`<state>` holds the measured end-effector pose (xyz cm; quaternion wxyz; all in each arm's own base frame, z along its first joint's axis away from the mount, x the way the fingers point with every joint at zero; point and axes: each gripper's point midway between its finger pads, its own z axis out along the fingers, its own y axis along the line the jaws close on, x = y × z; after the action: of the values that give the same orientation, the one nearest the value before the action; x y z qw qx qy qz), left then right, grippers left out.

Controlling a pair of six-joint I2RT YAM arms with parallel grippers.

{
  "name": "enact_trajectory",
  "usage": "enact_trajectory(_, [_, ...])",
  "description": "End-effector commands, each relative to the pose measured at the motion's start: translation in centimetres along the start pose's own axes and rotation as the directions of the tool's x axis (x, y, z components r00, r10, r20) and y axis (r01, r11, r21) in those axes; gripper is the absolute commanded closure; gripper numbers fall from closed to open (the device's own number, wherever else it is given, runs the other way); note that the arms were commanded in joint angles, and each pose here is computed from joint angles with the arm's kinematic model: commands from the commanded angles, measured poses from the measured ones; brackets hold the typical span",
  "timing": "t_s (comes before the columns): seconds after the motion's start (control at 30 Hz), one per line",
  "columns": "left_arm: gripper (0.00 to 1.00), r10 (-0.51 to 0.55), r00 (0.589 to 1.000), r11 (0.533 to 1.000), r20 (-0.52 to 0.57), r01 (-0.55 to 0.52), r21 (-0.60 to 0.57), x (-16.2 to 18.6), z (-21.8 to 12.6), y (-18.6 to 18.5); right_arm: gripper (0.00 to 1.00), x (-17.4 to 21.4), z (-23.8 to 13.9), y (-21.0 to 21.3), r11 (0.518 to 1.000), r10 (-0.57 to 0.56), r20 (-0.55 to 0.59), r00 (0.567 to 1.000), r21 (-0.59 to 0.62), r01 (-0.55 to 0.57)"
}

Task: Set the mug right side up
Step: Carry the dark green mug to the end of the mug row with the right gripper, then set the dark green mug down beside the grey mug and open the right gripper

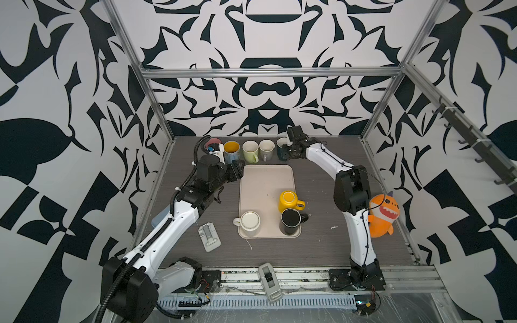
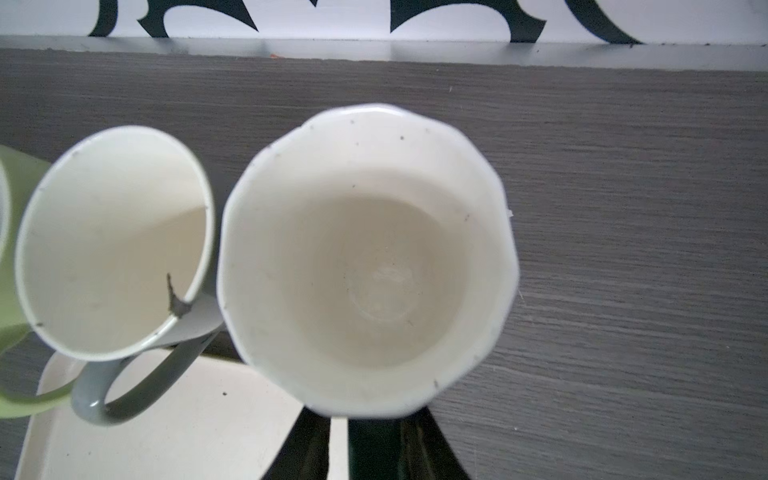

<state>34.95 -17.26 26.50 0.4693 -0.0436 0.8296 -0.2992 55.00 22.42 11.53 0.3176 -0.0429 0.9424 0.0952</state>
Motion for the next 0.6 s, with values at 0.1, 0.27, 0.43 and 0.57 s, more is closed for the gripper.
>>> enact_trajectory(0.1, [0.33,0.002,1.0,1.0,-0.02,-0.002,0.003,0.6,0.3,0.3,0.62,-3.0,-2.9,0.7,1.0,0.02,0.102,0.995,-0.025,-0.017])
enact_trajectory(0.27, [0.33,0.001,1.0,1.0,-0.021,-0.001,0.007,0.6,0.3,0.2,0.57,-2.6,-2.9,0.6,0.999,0.029,0.095,0.995,-0.025,-0.027])
enact_trajectory(0.43, [0.33,-0.001,1.0,1.0,-0.02,0.002,0.01,0.7,0.1,0.1,0.52,-2.3,-3.4,0.4,0.999,0.036,0.095,0.995,-0.024,-0.034])
enact_trajectory(0.57, [0.32,-0.01,1.0,1.0,-0.019,0.01,0.014,0.8,-0.1,0.1,0.48,-2.2,-4.1,0.5,0.999,0.046,0.102,0.994,-0.031,-0.043])
